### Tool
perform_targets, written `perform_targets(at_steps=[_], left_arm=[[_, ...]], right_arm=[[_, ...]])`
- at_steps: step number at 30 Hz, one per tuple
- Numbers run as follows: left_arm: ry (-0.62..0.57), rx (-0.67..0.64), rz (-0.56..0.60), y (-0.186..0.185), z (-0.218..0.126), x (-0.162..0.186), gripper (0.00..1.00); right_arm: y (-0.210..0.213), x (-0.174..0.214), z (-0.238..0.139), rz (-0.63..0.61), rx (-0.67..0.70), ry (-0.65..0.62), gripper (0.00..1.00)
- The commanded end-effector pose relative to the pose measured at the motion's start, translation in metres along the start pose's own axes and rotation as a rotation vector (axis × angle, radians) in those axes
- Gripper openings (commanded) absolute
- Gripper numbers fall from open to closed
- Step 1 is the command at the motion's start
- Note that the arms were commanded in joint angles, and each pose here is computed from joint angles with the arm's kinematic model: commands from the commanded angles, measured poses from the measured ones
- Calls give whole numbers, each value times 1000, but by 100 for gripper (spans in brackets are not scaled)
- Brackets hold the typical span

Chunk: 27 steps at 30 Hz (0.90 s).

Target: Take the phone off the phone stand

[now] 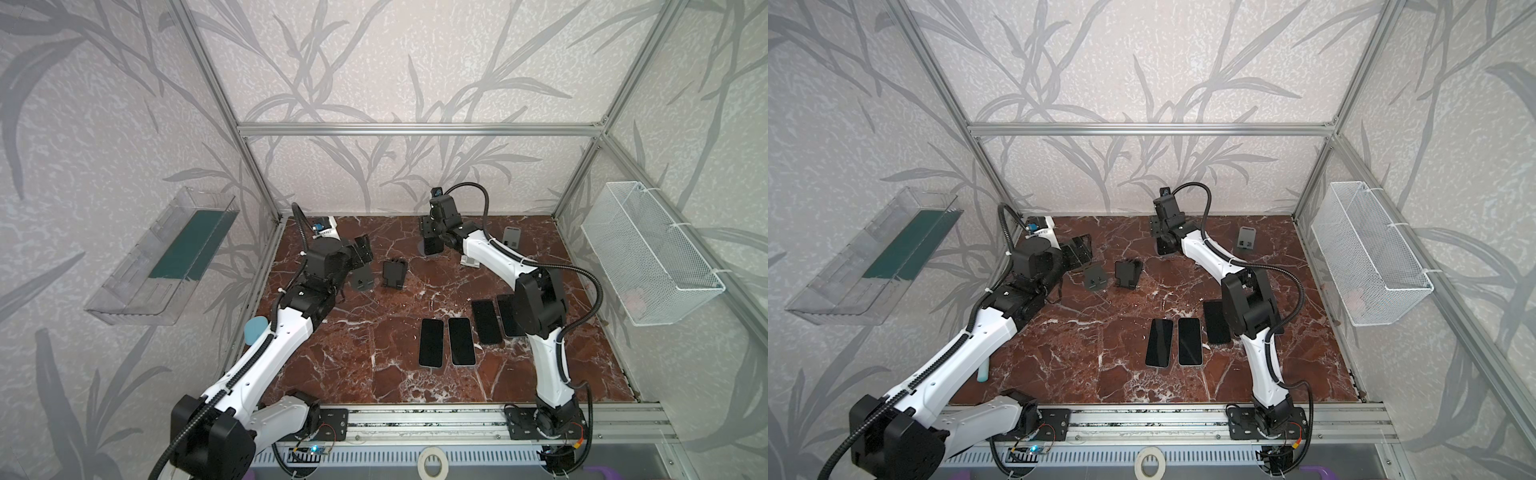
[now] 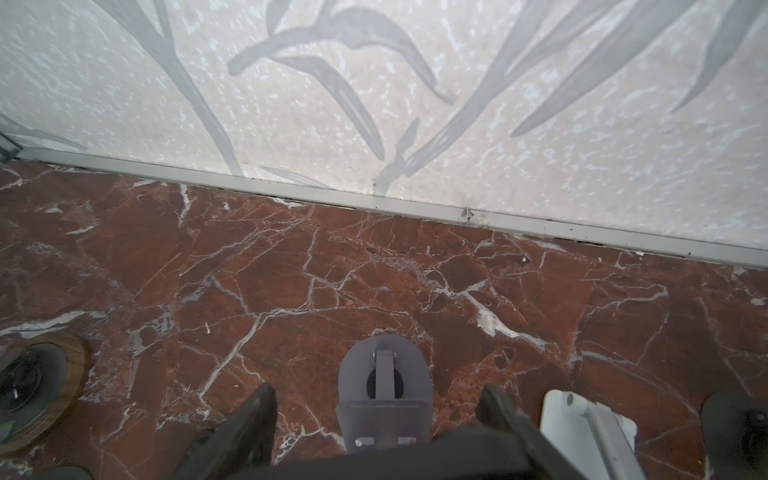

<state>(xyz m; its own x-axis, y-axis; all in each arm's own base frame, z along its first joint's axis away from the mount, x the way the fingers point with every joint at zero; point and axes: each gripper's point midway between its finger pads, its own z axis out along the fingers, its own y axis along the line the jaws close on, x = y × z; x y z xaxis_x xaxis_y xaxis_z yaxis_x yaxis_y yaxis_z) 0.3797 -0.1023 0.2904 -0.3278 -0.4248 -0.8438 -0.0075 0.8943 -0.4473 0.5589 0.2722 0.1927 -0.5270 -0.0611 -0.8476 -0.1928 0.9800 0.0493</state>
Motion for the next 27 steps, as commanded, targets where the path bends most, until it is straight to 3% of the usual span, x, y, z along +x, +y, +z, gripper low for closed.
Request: perform_targets(at_steps=[1,17,25,27], left_arm=[[1,-20,-23,7,4,5,98],[-27,-41,-40,13,2,3,99],[-31,-27,-60,11,-1,1,99],[-35,-31,-59,12,-2,1,99]], right_arm=[[10,-48,-40,28,-38,-141,67],[17,-25,-96,26,-35,-138,67],[45,-7,-140,-9,-51,-169,67],[47,-2,-155,30,-51,-187,67]])
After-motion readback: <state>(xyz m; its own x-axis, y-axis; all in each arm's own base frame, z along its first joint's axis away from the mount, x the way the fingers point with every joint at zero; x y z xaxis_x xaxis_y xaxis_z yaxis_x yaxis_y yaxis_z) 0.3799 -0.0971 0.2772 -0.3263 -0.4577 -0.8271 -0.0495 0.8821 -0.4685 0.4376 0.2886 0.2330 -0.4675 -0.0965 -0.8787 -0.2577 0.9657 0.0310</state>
